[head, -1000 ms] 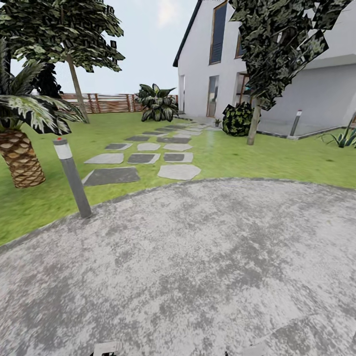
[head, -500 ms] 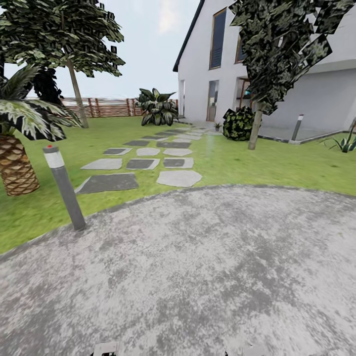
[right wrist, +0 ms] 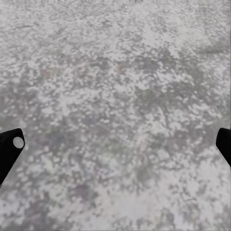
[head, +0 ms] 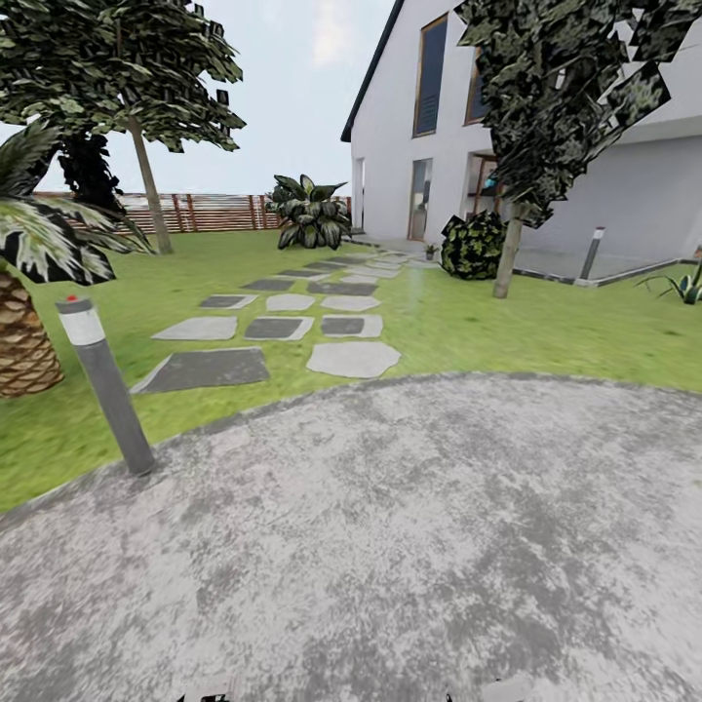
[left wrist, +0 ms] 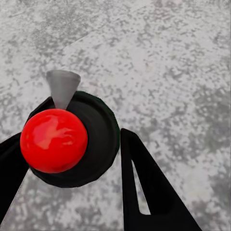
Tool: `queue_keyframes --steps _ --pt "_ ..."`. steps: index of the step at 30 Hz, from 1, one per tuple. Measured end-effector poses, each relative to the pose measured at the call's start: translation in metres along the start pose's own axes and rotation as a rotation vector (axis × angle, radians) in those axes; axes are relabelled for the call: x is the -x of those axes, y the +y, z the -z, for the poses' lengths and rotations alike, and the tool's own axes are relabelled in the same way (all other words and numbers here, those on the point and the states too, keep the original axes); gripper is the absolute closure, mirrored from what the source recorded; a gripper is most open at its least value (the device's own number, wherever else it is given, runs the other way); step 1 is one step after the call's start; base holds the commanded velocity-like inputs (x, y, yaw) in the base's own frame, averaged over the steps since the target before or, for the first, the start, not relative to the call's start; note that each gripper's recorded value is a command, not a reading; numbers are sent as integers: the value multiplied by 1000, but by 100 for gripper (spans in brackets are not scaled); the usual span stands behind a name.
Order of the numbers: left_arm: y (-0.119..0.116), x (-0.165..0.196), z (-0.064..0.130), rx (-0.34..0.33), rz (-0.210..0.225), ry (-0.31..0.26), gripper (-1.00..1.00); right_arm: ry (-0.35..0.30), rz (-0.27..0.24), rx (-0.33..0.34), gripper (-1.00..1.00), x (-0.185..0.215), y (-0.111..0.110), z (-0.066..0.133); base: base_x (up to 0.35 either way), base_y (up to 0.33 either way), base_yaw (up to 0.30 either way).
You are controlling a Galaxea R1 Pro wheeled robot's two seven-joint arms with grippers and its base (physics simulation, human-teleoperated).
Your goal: Pick up the pesticide atomizer in the garden and spray insectifuge to fully cover both potted plants in the garden.
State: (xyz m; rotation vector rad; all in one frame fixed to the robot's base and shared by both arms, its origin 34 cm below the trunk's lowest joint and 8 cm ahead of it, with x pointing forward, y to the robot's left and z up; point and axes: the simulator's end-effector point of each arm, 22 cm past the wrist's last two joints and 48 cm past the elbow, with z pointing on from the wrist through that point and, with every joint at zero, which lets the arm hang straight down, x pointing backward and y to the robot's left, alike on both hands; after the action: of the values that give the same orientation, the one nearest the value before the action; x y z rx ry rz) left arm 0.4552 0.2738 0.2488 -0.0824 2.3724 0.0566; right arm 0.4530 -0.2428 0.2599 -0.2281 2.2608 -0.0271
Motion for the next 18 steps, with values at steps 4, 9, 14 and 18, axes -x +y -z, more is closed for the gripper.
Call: queue_keyframes --steps 4,9,14,18 --pt "0 0 0 0 0 0 100 2 0 1 -100 -1 0 0 338 0 0" --pt "0 0 0 0 0 0 100 2 -1 2 -100 -1 1 0 338 0 0" --pt "0 0 0 0 0 0 100 2 -1 2 -100 -1 1 0 338 0 0" --pt "0 0 0 1 1 0 100 3 -1 2 -100 -1 1 0 338 0 0"
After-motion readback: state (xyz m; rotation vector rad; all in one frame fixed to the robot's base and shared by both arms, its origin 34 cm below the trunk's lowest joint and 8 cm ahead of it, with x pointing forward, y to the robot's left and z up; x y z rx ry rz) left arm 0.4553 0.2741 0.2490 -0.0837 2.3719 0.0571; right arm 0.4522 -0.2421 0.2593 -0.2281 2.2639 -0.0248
